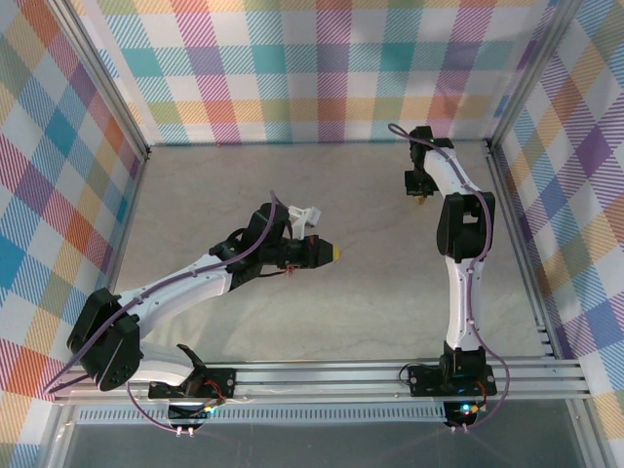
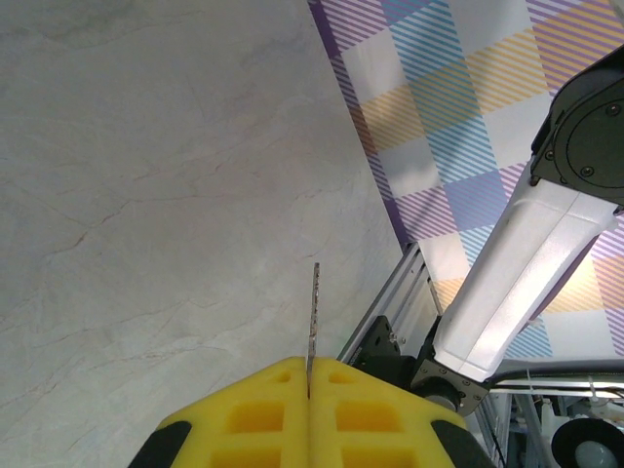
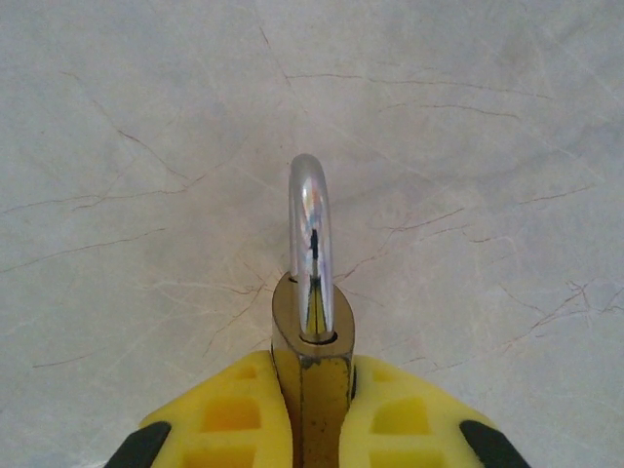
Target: Unlock with the key
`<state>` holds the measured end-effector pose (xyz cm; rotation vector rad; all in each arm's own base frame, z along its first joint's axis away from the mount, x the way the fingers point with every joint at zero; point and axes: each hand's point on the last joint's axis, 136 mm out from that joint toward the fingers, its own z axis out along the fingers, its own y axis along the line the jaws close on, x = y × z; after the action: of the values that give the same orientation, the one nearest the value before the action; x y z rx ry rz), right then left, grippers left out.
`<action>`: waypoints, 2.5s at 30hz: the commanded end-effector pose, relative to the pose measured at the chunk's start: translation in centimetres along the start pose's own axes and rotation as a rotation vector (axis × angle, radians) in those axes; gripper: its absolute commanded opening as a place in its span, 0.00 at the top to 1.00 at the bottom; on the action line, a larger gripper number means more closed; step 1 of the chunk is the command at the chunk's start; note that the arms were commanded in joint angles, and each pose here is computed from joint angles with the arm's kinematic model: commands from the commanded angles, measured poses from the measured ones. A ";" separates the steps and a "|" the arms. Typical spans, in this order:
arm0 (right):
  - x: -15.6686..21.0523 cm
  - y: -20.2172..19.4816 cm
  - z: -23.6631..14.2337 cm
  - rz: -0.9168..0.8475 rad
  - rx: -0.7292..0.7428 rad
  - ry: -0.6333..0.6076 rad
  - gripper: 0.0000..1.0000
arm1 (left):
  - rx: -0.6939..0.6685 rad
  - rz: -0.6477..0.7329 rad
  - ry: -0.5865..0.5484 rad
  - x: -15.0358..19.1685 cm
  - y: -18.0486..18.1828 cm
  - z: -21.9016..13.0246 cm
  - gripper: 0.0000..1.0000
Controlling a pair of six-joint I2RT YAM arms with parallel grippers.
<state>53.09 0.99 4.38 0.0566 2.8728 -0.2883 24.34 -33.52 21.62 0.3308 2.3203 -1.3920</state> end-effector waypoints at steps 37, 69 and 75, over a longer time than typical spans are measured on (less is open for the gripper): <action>4.2 1.2 3.0 0.143 -0.259 0.215 1.00 | 0.014 -0.012 -0.030 -0.9 -0.2 0.2 1.00; 7.4 3.2 -41.4 0.647 -1.444 -0.849 1.00 | 0.748 -0.120 -0.703 -13.5 -15.7 0.2 1.00; 8.0 2.7 -42.2 0.667 -1.480 -0.898 1.00 | 0.767 -0.193 -0.698 -13.6 -15.2 1.1 1.00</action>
<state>36.33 12.60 37.52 0.5042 1.6192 1.4197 30.47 -41.94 37.50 -0.1248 1.3379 -1.9831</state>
